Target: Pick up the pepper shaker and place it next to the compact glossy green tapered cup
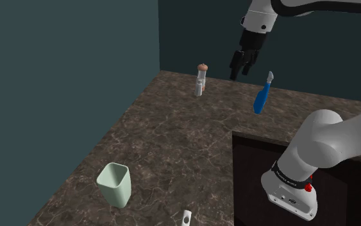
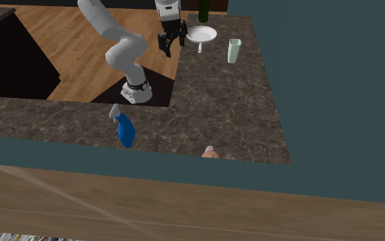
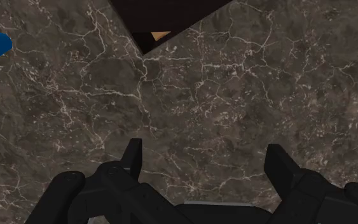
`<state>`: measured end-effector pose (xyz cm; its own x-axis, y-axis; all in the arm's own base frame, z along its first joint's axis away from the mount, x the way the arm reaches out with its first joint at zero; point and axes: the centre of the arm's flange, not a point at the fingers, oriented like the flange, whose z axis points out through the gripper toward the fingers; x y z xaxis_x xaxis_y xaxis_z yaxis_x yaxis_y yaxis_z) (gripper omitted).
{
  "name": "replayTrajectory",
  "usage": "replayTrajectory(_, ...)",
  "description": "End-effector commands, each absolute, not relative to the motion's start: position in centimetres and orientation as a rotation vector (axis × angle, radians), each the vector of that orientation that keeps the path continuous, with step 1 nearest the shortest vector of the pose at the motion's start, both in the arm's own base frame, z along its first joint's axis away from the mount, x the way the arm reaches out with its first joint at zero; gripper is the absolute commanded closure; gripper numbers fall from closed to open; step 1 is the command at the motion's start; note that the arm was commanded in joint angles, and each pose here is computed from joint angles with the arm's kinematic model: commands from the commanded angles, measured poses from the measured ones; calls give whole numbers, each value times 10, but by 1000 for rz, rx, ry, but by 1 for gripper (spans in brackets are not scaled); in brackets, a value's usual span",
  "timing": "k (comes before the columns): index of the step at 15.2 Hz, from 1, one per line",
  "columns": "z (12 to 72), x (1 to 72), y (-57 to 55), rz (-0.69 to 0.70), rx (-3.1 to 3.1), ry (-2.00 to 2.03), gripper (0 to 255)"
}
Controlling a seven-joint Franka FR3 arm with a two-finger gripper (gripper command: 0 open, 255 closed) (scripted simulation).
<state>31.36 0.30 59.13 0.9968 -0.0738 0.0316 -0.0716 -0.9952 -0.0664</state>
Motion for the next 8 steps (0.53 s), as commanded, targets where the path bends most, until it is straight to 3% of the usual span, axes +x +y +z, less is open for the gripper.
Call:
replayTrajectory(1,591,314,3,-52,-3074,112,0)
replayTrajectory(8,547,374,-49,-68,-3079,54,0)
